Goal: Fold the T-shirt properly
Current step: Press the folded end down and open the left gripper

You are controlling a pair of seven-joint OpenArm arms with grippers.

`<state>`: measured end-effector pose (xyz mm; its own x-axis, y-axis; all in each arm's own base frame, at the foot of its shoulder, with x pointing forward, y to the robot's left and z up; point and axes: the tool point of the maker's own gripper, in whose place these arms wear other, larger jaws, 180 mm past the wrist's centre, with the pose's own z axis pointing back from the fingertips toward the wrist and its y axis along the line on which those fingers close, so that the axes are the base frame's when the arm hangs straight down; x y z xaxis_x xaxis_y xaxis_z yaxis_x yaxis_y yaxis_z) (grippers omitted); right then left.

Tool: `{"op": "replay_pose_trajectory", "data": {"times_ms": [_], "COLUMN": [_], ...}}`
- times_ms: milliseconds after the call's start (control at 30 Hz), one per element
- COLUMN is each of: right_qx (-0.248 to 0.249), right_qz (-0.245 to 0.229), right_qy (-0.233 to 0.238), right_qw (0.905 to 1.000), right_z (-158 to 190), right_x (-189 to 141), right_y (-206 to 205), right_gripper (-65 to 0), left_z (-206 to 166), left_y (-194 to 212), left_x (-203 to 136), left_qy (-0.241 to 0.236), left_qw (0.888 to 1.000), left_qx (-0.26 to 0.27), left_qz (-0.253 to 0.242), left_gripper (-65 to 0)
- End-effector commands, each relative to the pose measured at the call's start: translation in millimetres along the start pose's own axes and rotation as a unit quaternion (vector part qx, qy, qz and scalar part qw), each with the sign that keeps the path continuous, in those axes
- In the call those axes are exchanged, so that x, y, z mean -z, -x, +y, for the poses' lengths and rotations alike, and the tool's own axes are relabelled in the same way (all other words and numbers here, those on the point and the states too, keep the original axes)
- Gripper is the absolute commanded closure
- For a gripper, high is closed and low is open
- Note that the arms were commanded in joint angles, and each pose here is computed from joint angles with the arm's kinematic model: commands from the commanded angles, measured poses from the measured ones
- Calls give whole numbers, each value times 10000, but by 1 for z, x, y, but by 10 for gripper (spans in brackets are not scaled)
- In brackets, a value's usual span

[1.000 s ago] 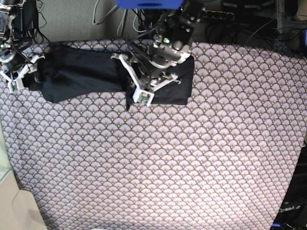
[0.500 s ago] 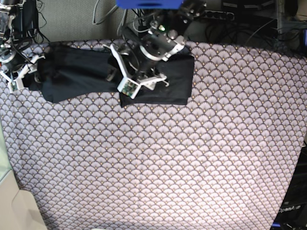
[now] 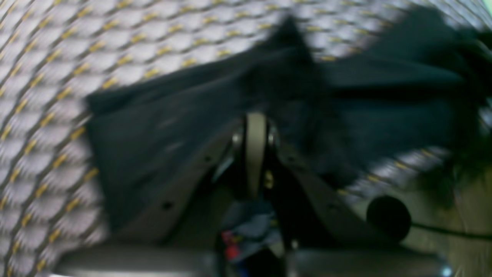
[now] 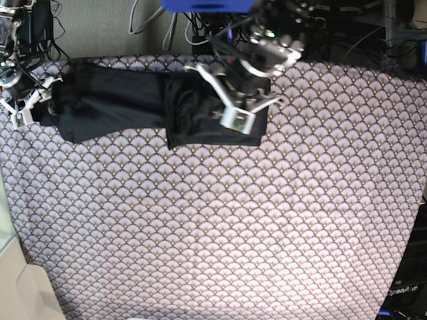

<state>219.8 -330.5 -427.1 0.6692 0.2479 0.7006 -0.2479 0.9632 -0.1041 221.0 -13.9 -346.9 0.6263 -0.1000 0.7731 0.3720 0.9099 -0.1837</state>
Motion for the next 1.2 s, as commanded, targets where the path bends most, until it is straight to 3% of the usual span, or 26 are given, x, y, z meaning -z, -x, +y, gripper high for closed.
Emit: {"op": "replay_pose_trajectory", "data": {"times_ms": [0,200,500,700,1033,1167], "right_qx": [-108,-108,-118,-112,-94,-88], "right_qz": [59,59,48,48,88,86], "right_qy": [78,78,78,63,57,54], "right_qw": [9999,9999,9999,9999,9999,9999], "right_z": [-8,-8,-8,-7,-6,-5], "right_x": [-3,-3,-3,-3,-3,-3], "right_y": [-1,-1,-2,-2,2,2], "right_gripper": [-360,-360,-360,-360,-360,-360], "left_z": [0,3,-52,-64,-110,-110], "left_y": [-11,-7,15,4,-27,-60], "left_x": [-3,4,42,43,42,30], "left_qy": [27,34,935,1178,1793,1873], "left_qw": [9997,9996,9946,9910,9737,9732], "left_qx": [-110,-243,237,579,1396,1211], "left_qz": [-209,-129,377,248,-143,-561], "left_gripper": [0,0,0,0,0,0]}}
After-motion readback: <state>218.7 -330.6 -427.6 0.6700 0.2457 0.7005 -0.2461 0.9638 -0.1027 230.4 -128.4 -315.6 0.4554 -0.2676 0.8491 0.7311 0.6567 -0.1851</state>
